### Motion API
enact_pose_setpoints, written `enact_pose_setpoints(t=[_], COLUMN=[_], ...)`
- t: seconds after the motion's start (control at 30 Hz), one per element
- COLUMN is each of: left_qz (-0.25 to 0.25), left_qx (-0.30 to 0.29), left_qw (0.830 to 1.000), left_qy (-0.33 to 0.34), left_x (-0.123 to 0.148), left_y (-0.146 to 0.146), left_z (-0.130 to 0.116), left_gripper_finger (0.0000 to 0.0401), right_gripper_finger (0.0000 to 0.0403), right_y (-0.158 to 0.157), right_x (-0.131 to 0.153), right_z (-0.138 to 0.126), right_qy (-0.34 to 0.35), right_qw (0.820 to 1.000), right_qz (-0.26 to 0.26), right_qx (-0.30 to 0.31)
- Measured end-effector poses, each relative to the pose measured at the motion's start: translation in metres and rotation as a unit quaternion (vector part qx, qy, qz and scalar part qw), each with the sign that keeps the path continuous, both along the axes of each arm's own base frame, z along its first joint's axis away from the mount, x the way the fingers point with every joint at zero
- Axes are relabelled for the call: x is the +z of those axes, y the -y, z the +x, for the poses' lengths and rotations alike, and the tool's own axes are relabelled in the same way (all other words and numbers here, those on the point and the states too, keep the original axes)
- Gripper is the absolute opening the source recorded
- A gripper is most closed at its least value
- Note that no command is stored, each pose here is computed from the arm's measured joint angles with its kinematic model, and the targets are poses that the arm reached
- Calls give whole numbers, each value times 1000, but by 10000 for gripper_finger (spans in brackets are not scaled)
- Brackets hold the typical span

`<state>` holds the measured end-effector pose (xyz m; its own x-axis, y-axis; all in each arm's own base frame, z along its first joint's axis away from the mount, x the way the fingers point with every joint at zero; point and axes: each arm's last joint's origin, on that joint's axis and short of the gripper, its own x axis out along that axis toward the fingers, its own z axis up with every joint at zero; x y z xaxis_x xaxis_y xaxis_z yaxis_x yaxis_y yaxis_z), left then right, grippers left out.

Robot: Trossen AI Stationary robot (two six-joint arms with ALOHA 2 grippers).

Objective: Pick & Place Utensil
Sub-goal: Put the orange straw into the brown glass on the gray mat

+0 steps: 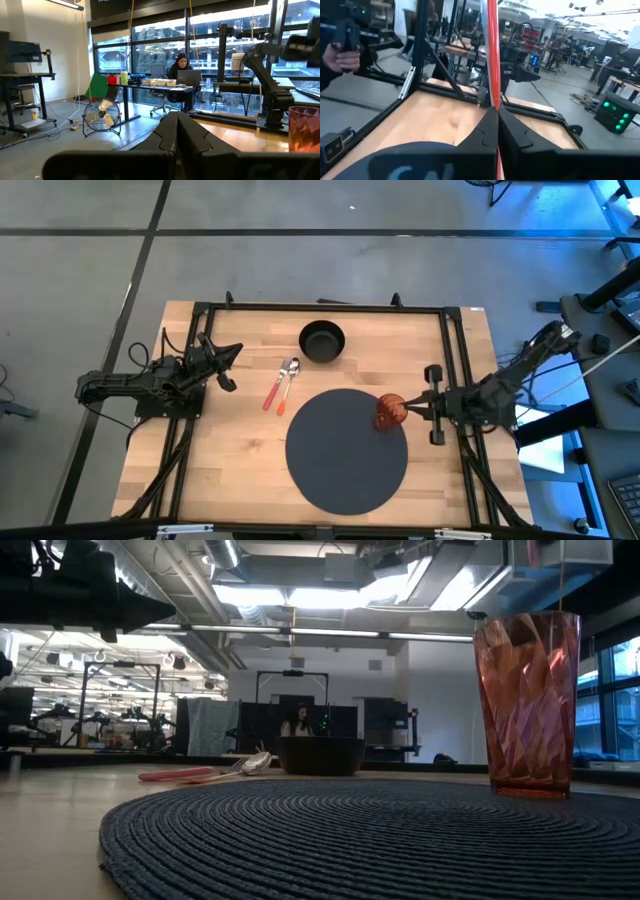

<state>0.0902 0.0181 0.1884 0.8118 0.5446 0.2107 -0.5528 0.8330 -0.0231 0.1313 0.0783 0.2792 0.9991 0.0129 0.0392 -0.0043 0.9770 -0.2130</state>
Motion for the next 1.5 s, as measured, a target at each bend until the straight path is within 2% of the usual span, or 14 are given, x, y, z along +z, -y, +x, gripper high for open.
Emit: enact_pose_setpoints(t=[0.2, 0.43, 0.7, 1.03, 1.2, 1.5], left_qz=[0, -1, -3, 1, 1, -2], left_qx=[0, 11, 5, 8, 13, 12], left_qw=[1000, 1000, 1000, 1000, 1000, 1000], left_qy=[0, -1, 1, -6, -7, -4], left_x=[0, 0, 0, -1, -1, -1], left_y=[0, -1, 0, 0, -1, -1], left_z=[0, 0, 0, 0, 0, 0], left_gripper_finger=[1, 1, 1, 1, 1, 1], right_gripper_finger=[0, 0, 0, 0, 1, 20], right_y=[5, 6, 5, 8, 10, 11], right_x=[-27, -31, -46, -56, -57, -59], right_z=[2, 5, 19, 28, 30, 30], right_qy=[22, 15, -32, -60, -64, -73], right_qw=[999, 998, 997, 996, 996, 991], right_qz=[27, 57, 69, 50, 56, 101], right_qx=[9, 6, -13, -36, -39, -41])
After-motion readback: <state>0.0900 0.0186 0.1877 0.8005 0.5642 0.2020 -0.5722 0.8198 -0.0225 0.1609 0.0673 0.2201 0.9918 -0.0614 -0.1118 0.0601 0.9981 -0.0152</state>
